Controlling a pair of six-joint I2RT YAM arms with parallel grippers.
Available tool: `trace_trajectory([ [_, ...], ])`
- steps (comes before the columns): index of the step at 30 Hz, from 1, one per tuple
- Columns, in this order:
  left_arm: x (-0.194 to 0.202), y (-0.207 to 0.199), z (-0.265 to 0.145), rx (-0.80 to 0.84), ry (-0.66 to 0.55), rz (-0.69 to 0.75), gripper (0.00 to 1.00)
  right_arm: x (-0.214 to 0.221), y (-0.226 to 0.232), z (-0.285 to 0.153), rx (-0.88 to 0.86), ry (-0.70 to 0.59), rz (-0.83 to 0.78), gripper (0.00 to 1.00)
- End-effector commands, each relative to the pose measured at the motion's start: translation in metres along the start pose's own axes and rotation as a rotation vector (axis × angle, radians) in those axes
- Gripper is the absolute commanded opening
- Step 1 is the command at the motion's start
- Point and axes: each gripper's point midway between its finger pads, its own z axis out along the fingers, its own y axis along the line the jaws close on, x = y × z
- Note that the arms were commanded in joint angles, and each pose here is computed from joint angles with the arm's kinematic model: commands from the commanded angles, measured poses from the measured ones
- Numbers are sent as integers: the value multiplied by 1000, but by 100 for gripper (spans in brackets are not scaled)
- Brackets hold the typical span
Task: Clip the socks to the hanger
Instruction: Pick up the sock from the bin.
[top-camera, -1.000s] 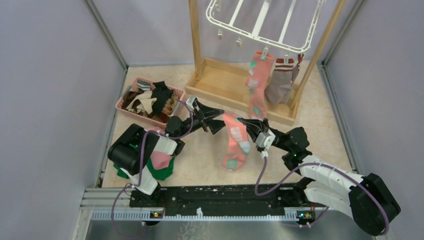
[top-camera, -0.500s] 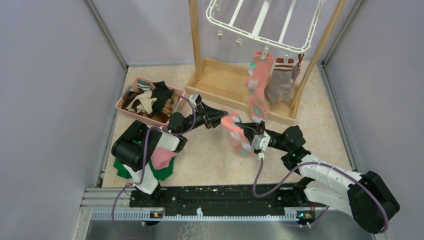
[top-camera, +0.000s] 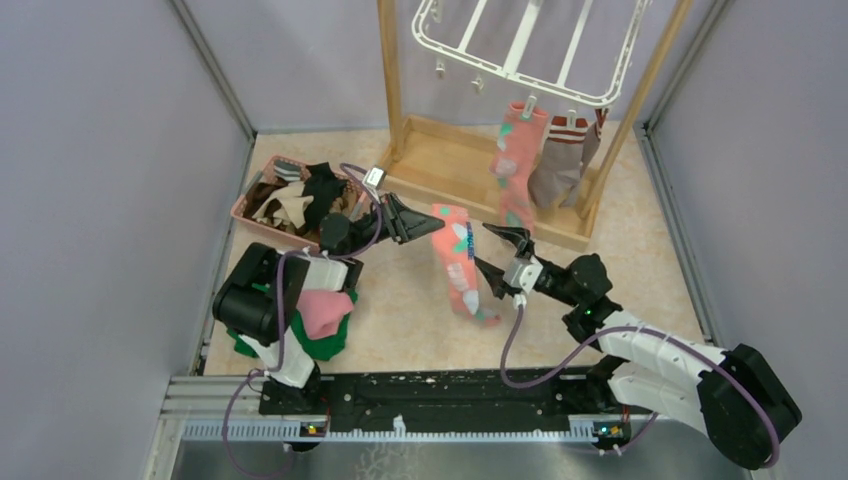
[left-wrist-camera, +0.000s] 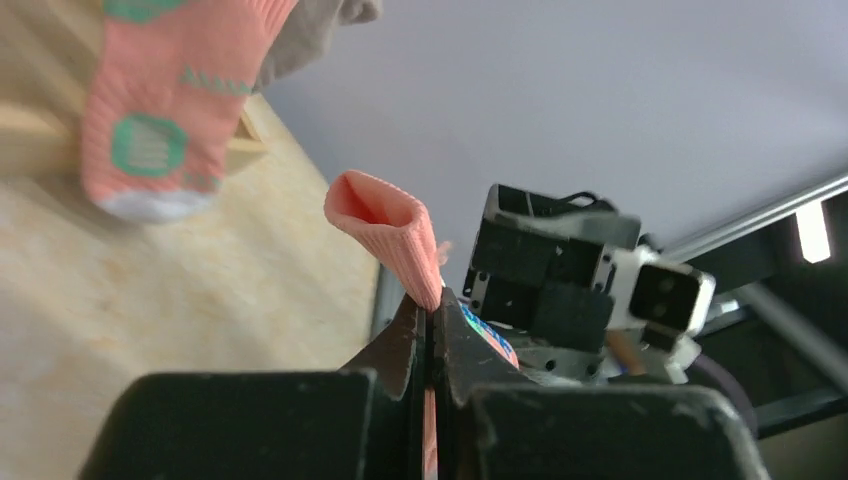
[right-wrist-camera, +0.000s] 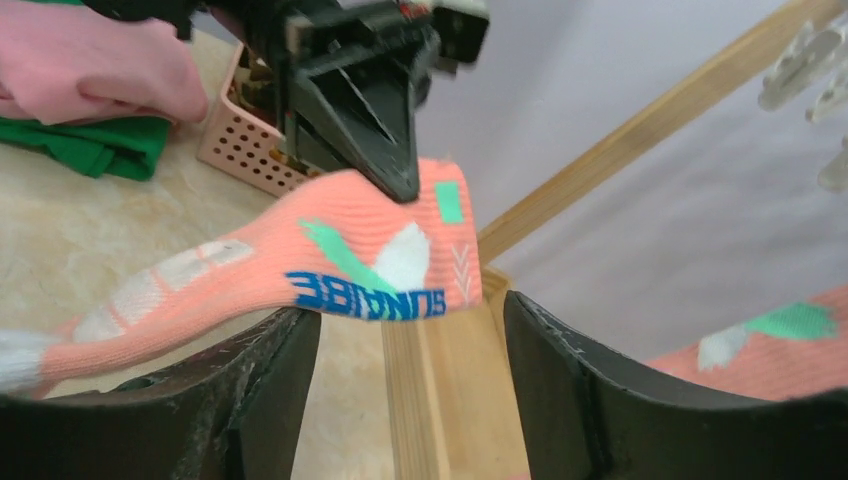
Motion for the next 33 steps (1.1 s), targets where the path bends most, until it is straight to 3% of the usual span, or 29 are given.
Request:
trace_trajectory([
  [1,6,-34,-11,115,28,697,0,11,-27,-1,149,93,122,69],
  [7,4,-37,-25,-55,-4,1371,0,40,-43,-8,276,220,243,74],
  [10,11,-46,-30,-18,31,1617,0,34,-51,-11,315,176,315,74],
  [14,23,-52,-32,90,84,1836,0,3,-58,-8,267,54,400,74],
  [21,32,-63,-29,213,103,1950,0,-51,-28,7,-30,-102,456,74],
  [28,51,-70,-33,326,129,1927,0,-45,-15,16,-88,-102,464,74],
  [33,59,-71,-33,375,135,1891,0,-41,-8,22,-116,-101,495,66],
])
